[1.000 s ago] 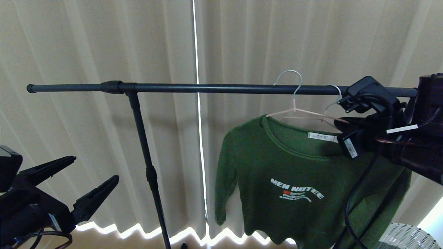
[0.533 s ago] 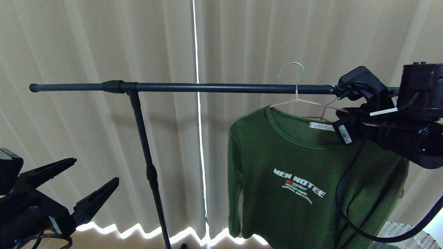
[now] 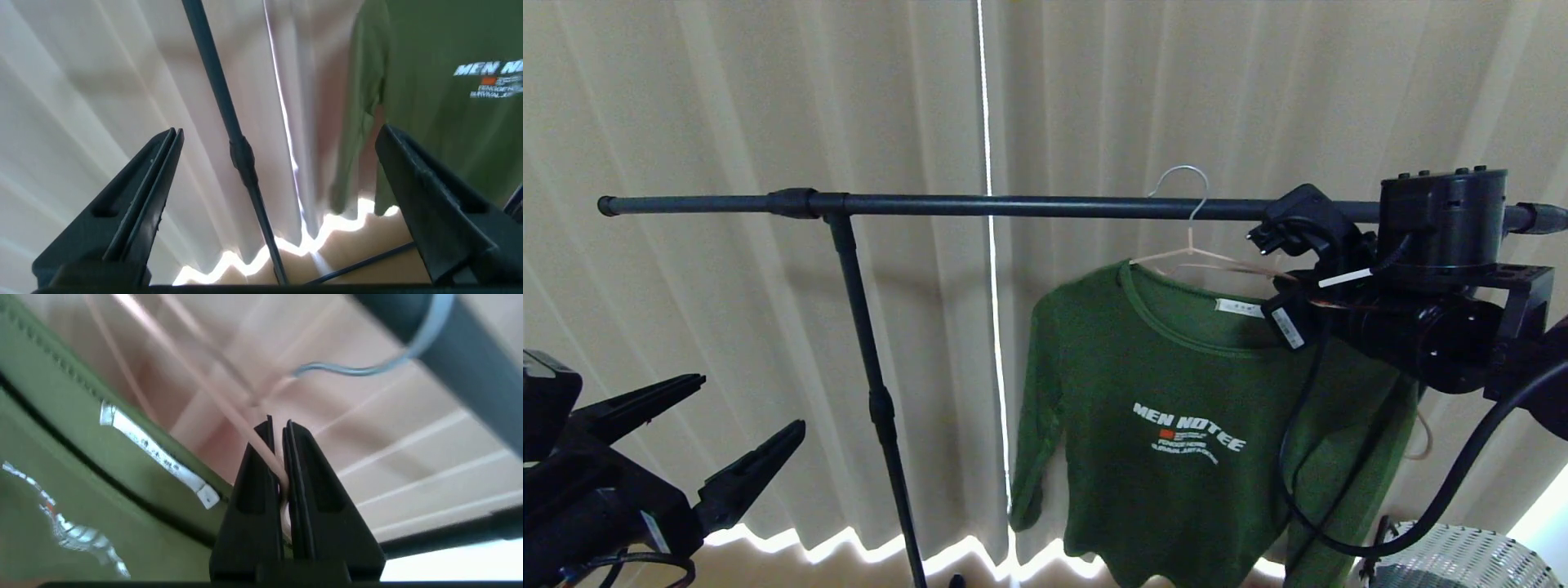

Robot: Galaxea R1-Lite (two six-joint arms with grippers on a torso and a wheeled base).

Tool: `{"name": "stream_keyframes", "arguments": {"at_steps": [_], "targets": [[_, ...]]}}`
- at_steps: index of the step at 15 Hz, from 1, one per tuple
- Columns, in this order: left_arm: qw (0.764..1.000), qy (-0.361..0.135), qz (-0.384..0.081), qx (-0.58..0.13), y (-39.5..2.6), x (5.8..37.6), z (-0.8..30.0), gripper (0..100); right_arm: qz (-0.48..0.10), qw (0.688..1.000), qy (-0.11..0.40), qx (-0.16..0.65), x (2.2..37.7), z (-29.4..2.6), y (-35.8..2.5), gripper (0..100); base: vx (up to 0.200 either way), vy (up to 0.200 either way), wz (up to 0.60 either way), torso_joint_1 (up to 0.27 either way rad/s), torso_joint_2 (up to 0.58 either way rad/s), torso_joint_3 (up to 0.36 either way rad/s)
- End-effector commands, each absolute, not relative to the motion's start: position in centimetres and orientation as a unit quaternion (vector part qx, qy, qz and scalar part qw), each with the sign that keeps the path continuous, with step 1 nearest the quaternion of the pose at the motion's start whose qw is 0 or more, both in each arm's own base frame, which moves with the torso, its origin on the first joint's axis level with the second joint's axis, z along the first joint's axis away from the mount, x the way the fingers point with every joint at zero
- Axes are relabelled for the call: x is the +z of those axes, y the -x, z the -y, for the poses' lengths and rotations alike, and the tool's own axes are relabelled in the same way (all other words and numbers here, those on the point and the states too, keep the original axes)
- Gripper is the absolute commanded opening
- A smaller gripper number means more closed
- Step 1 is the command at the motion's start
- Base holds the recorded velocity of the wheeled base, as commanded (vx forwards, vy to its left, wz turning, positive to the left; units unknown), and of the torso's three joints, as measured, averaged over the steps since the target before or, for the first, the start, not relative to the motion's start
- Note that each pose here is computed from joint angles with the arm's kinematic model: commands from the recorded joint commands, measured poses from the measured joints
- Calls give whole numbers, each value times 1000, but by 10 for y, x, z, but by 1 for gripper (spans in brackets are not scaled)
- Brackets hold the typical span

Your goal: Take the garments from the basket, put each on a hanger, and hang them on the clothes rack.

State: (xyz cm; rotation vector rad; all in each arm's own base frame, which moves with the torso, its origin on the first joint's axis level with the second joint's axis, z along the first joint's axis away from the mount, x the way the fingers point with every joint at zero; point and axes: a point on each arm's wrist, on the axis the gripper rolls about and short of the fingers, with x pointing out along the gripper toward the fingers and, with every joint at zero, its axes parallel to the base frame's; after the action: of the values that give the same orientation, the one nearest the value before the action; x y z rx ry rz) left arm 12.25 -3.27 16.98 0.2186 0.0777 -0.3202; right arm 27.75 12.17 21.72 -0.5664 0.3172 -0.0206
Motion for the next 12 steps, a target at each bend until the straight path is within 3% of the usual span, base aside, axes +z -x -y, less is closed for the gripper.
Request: {"name": "stream_keyframes", "arguments": {"at_steps": [1,12], "targets": [[980,-109,-40,-159,-123,169,33,100,-160,946,283,-2,212,-127,-278,0,0,0,0,0,0,0],[980,-108,-41,-159,-123,169,33,100,-153,943,292,48,207,-151,-263,0,0,0,0,0,0,0]]}}
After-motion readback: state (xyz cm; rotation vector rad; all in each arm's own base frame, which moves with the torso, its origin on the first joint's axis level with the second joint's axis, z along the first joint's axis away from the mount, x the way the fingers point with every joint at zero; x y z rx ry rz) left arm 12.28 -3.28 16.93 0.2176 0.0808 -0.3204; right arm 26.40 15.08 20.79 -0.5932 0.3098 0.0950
